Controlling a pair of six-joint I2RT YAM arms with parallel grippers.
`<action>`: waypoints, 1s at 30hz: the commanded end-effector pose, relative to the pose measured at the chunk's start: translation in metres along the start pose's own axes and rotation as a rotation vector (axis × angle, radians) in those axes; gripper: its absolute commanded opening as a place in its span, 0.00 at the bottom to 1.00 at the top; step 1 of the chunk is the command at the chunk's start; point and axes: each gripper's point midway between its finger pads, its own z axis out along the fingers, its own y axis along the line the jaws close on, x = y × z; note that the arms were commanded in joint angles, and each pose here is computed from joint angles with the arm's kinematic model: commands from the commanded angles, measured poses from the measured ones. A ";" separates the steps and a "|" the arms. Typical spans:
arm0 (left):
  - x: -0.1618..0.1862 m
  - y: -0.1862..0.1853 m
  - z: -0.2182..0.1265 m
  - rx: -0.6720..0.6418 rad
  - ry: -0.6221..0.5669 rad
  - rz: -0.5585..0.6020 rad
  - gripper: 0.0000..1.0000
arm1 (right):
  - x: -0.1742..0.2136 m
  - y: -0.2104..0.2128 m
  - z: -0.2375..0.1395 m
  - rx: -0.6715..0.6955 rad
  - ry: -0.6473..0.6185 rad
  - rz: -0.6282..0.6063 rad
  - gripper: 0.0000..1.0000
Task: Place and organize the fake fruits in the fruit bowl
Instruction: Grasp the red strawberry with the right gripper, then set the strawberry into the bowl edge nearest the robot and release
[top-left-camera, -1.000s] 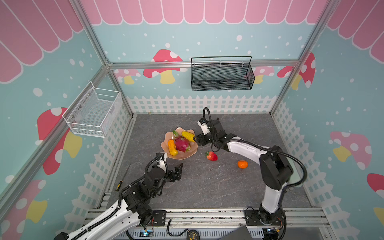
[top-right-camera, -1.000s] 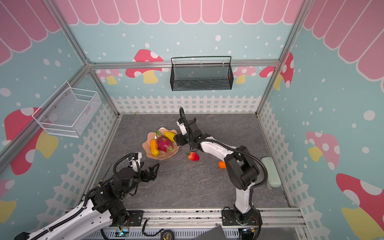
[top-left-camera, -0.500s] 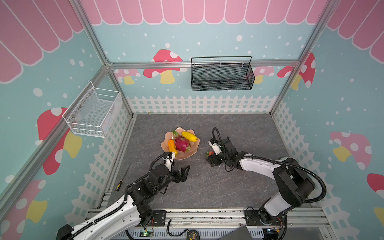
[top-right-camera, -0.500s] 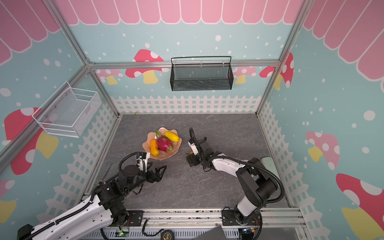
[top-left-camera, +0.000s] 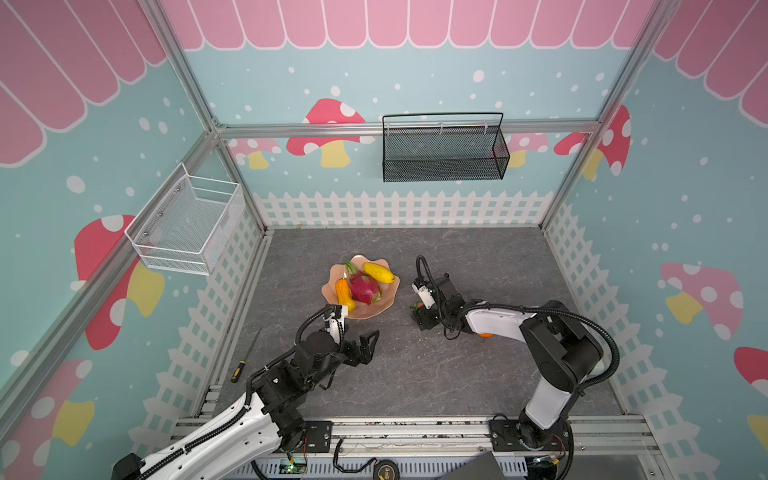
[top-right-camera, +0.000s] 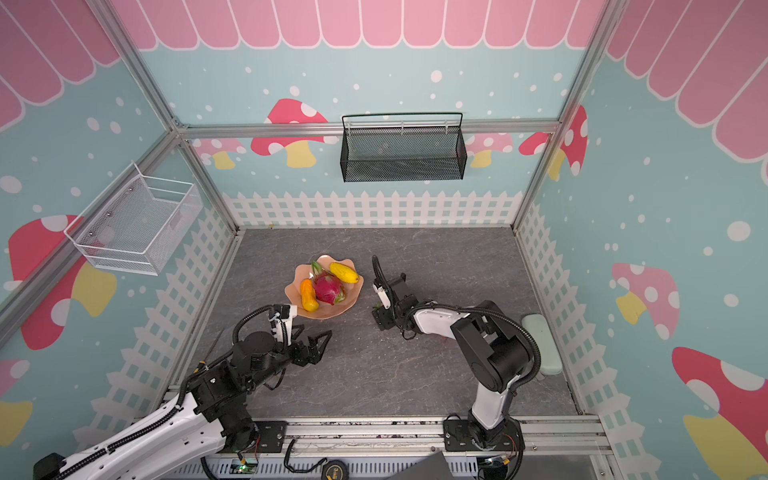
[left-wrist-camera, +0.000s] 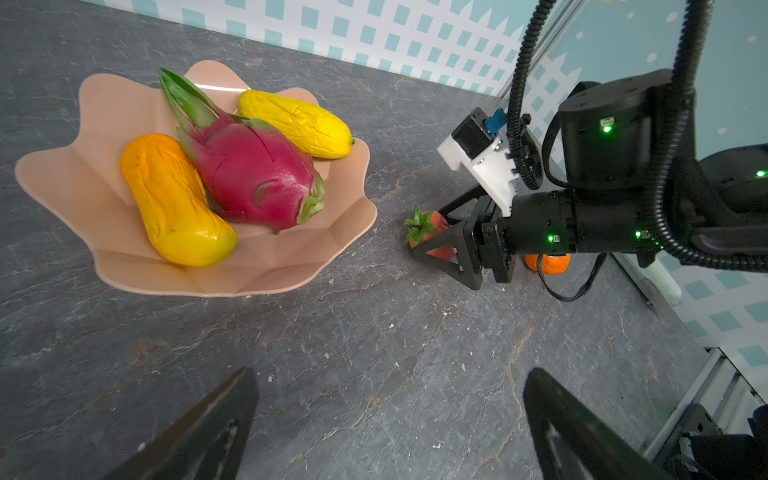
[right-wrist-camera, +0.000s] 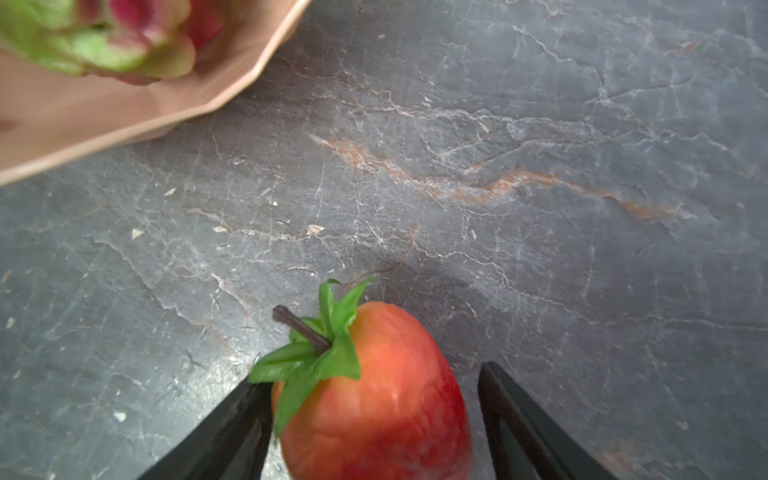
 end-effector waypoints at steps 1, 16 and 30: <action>0.001 0.007 0.000 -0.028 -0.005 -0.014 1.00 | -0.012 0.002 0.000 0.001 -0.030 -0.017 0.65; -0.026 0.038 -0.033 -0.192 -0.131 -0.074 0.99 | -0.094 0.065 -0.063 -0.256 -0.318 -0.119 0.55; -0.020 0.040 -0.033 -0.184 -0.133 -0.074 0.99 | -0.141 0.084 -0.024 -0.357 -0.383 -0.050 0.56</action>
